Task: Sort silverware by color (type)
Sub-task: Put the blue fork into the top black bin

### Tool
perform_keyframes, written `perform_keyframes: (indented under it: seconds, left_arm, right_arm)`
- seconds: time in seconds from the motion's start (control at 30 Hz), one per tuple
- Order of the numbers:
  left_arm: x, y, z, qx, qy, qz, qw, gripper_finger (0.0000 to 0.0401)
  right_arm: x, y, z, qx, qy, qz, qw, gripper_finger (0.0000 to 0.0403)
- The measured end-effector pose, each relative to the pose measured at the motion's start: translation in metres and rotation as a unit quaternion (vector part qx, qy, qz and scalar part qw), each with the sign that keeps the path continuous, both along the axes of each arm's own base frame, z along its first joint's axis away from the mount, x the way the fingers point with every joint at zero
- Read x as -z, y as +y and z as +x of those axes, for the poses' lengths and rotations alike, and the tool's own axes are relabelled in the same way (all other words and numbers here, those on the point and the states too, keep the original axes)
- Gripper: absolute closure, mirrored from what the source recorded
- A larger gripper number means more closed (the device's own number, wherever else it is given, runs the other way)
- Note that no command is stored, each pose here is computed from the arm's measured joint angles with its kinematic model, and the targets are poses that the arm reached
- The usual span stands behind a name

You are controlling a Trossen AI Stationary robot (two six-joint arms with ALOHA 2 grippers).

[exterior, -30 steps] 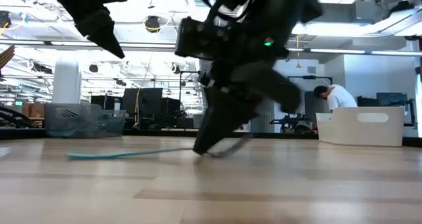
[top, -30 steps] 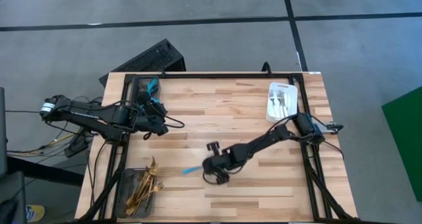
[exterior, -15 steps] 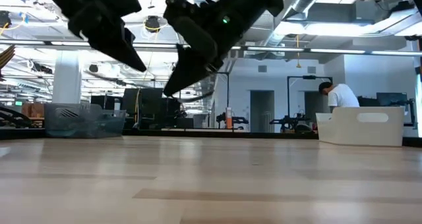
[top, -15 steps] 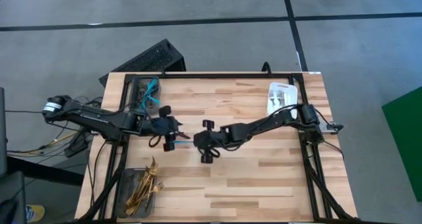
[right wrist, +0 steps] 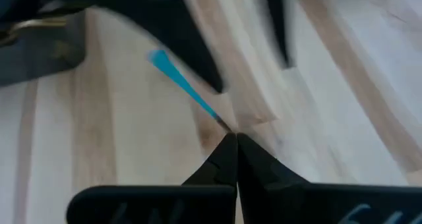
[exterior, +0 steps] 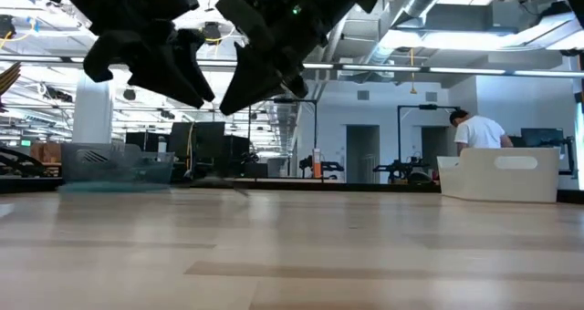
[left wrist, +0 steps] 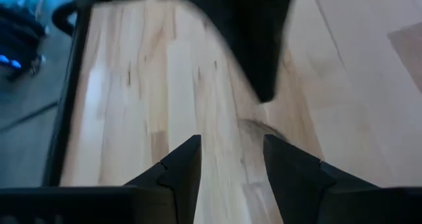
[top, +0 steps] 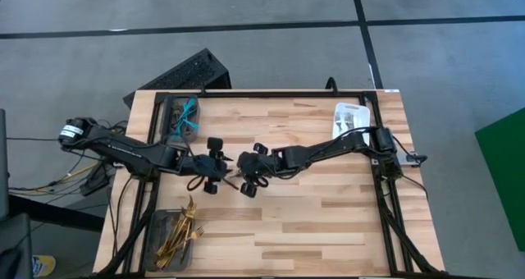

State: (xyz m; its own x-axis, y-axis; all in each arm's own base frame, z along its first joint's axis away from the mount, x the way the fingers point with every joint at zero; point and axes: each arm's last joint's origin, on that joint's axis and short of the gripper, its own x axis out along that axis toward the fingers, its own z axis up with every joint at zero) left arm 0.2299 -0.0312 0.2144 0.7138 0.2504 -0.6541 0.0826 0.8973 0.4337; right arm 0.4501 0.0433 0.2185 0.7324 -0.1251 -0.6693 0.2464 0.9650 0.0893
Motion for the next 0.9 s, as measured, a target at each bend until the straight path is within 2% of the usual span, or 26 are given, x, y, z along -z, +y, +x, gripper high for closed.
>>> perform_keyframes:
  seconds: [0.2, 0.27, 0.33, 0.43, 0.5, 0.7, 0.9]
  left_arm:
    - [-0.001, -0.007, -0.002, -0.007, -0.002, 0.042, 0.999, 0.0269]
    - [0.000, -0.009, -0.003, -0.006, 0.000, 0.016, 1.000, 0.0274]
    - [0.003, -0.011, -0.004, -0.014, 0.004, -0.039, 0.999, 0.0277]
    - [0.009, -0.010, -0.005, -0.081, 0.012, -0.113, 0.990, 0.0278]
    - [0.016, -0.007, -0.005, -0.141, 0.021, -0.137, 0.980, 0.0278]
    - [0.044, 0.009, -0.006, -0.317, 0.059, -0.131, 0.938, 0.0260]
    - [0.073, 0.019, 0.002, -0.378, 0.102, -0.134, 0.910, 0.0226]
  right_arm:
    - [0.002, -0.015, -0.001, 0.025, 0.012, 0.007, 1.000, 0.0386]
    - [0.005, -0.017, -0.001, 0.027, 0.020, 0.007, 0.999, 0.0385]
    - [0.010, -0.018, -0.002, 0.028, 0.036, 0.005, 0.999, 0.0379]
    - [0.019, -0.015, -0.004, 0.030, 0.066, 0.006, 0.997, 0.0363]
    - [0.020, -0.013, -0.006, 0.032, 0.075, 0.008, 0.997, 0.0351]
    - [0.020, -0.006, -0.008, 0.037, 0.083, 0.018, 0.996, 0.0332]
    - [0.024, -0.006, -0.014, 0.044, 0.119, 0.014, 0.992, 0.0330]
